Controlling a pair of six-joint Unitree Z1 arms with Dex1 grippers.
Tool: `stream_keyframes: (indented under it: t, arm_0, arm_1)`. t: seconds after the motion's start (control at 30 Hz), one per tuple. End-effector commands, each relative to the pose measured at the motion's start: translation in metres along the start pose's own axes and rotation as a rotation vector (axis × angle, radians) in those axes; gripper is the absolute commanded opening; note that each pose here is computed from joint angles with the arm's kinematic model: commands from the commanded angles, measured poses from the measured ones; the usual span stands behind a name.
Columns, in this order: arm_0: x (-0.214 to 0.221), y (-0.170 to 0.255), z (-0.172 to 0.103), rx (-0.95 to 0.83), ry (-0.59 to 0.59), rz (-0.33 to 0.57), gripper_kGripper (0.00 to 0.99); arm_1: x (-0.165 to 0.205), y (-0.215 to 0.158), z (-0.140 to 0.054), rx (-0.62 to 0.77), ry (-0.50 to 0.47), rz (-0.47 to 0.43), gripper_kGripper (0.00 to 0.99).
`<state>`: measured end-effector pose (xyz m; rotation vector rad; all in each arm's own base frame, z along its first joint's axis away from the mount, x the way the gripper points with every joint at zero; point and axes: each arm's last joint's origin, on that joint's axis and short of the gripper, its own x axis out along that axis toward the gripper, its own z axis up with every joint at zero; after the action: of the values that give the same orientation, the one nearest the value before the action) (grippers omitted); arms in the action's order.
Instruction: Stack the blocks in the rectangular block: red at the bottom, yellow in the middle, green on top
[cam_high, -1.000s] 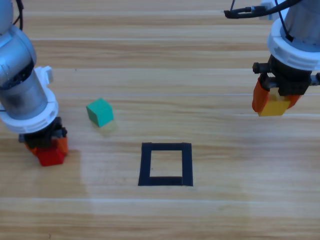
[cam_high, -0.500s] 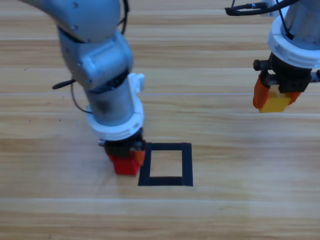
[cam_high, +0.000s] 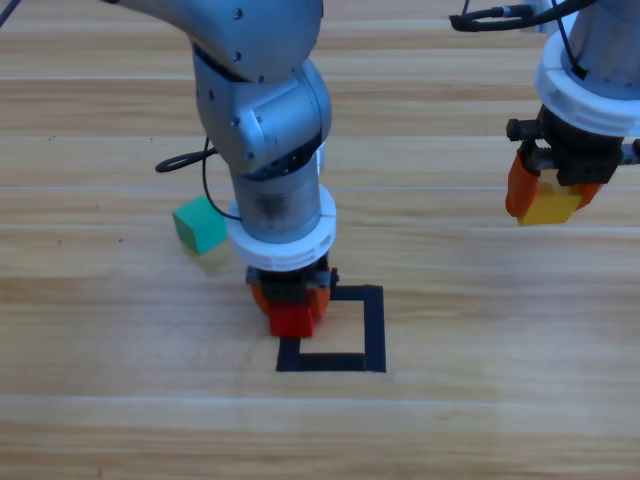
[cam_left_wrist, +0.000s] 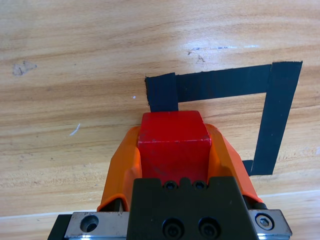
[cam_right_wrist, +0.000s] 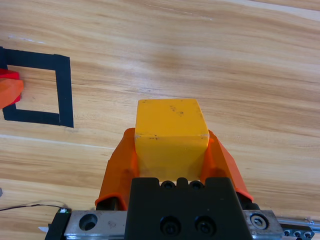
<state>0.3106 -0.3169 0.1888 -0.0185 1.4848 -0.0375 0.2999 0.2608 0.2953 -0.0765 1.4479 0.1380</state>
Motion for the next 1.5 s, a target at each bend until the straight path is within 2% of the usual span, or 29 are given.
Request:
stream_keyframes:
  t: [0.03, 0.63, 0.87, 1.5]
  arm_0:
    - [0.028, -0.009, -0.009, -0.022, 0.058, 0.045, 0.000]
    - [0.007, -0.044, -0.039, 0.002, -0.024, 0.055, 0.000]
    - [0.009, -0.046, -0.039, -0.005, -0.064, 0.063, 0.000]
    - [0.020, -0.053, -0.039, -0.028, -0.085, 0.054, 0.000]
  arm_1:
    - [0.020, -0.002, 0.007, 0.005, 0.024, -0.032, 0.176]
    - [0.022, -0.002, 0.006, -0.009, 0.024, -0.029, 0.176]
    - [0.022, -0.002, 0.007, -0.015, 0.022, -0.026, 0.176]
    - [0.024, -0.001, 0.007, -0.021, 0.024, -0.026, 0.176]
